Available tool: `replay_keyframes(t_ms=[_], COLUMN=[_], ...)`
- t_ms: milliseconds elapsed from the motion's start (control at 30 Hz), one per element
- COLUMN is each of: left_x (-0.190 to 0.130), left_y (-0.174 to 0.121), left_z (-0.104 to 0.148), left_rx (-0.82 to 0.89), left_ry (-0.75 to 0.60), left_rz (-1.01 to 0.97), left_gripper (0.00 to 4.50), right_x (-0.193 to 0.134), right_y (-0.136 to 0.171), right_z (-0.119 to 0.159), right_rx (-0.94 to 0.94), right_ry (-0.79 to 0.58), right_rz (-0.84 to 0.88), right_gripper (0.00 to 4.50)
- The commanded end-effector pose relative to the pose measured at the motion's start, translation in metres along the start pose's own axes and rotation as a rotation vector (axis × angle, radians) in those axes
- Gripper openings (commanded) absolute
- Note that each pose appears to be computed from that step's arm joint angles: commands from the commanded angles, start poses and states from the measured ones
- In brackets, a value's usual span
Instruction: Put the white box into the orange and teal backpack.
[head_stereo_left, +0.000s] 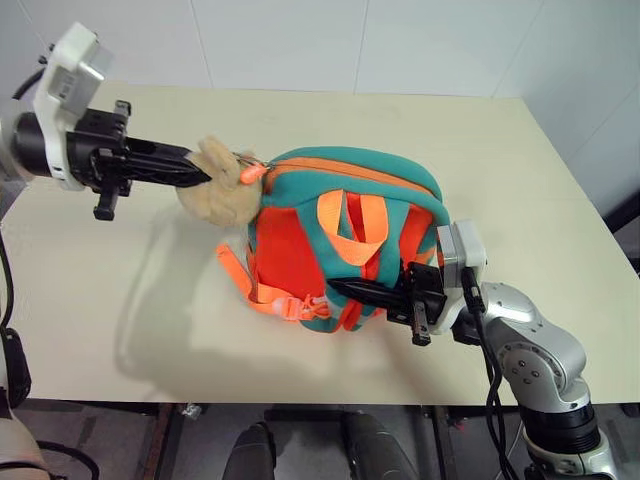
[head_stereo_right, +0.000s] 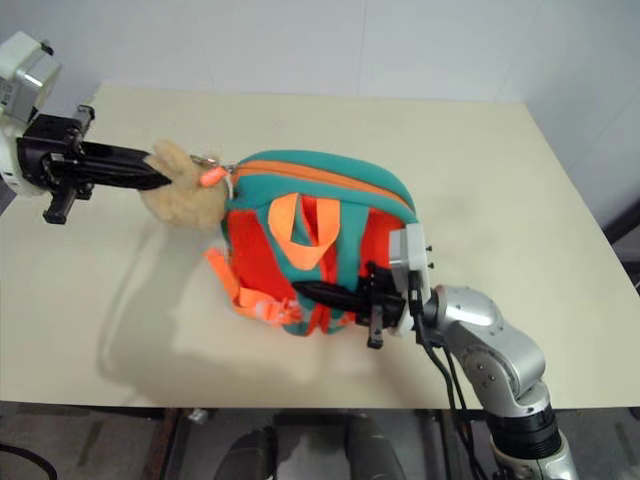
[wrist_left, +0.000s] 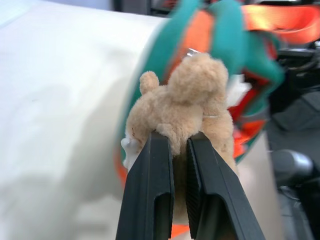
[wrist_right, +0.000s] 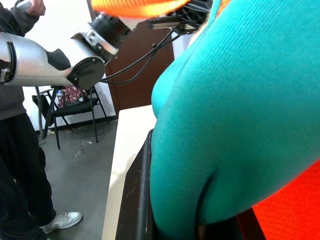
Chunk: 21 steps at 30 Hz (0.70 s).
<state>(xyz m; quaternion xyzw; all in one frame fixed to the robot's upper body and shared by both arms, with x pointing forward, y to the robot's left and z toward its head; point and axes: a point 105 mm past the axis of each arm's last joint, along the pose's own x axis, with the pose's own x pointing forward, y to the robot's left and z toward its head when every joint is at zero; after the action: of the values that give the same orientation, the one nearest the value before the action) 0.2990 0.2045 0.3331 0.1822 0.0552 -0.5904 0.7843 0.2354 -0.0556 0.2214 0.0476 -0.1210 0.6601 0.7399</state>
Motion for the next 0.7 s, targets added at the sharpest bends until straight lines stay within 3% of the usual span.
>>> replay_keyframes(t_ms=[33,300,700], left_x=[-0.022,-0.030,0.009], left_y=[0.010,0.017,0.010], left_z=[-0.005,-0.065,-0.132], left_rx=[-0.002,-0.128,-0.192], left_ry=[0.052,0.251,0.484], left_rz=[0.087,0.103,-0.109], left_gripper=[0.03,0.02,0.02], right_x=[-0.002,-0.001,0.000], right_y=[0.006,0.005,0.004], right_z=[0.013,0.012,0.012], right_rx=[-0.048,-0.046,-0.039], right_ry=[-0.037,-0.032,-0.021], right_rz=[0.013,0.018,0.047], right_gripper=[0.00,0.00,0.00])
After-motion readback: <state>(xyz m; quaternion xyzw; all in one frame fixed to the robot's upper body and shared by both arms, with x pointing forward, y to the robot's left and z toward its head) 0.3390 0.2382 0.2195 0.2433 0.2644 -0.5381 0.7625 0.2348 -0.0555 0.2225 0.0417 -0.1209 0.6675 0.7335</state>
